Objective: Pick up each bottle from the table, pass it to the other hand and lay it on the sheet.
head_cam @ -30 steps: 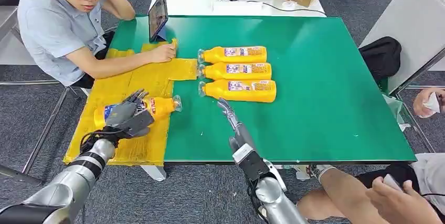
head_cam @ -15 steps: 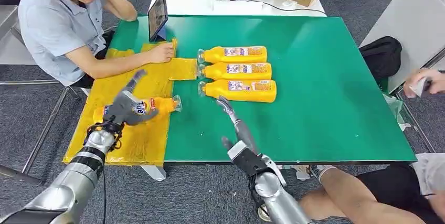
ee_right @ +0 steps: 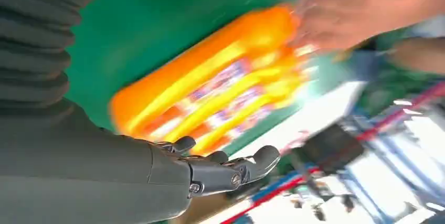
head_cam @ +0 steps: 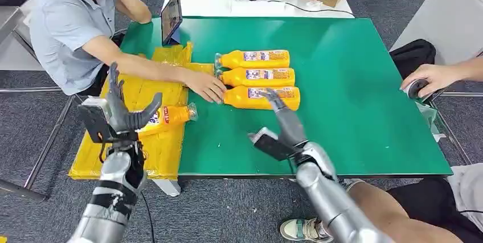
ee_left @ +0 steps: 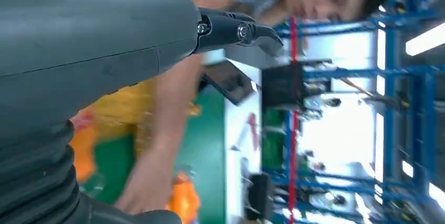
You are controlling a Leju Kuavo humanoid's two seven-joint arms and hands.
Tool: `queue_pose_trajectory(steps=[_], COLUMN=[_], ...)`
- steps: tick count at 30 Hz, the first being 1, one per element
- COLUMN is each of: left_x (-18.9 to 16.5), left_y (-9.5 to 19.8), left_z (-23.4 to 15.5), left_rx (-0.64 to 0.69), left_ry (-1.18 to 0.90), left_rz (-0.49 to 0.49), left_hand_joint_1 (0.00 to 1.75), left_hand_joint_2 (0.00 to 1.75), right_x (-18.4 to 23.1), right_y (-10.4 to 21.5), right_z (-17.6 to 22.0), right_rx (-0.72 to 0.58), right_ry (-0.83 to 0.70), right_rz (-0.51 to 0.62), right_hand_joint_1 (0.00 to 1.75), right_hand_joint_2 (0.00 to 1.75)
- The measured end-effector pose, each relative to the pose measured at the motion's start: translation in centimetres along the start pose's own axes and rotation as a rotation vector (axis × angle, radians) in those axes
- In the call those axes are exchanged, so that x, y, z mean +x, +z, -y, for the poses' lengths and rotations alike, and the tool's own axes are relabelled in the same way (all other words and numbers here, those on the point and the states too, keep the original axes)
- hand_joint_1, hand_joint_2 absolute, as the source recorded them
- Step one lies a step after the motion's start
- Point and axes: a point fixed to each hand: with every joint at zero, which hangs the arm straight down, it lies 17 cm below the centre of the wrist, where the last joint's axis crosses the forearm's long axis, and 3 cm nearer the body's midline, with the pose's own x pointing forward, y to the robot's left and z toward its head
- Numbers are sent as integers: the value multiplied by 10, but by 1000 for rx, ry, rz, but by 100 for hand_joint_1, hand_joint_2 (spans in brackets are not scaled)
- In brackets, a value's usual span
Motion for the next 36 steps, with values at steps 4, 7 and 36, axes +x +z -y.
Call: queue_pose_trajectory(steps=[4,7,36], left_x=[-5,-4,16], left_y=[25,33,49], left_z=[6,9,33], left_rx=[-9,-16,-62], left_ry=[27,36,76], left_rz=[-48,-52,-65], left_hand_joint_1=[0,0,0], left_hand_joint_2=[175,175,175], right_x=[-43,-60,-109], right_y=[-4,-4,8], right_z=[11,18,-34], right_rx=[52,65,395], right_ry=[99,123,247], right_rz=[-97,-134,-343], right_hand_joint_1=[0,0,0], right_hand_joint_2=[175,175,175])
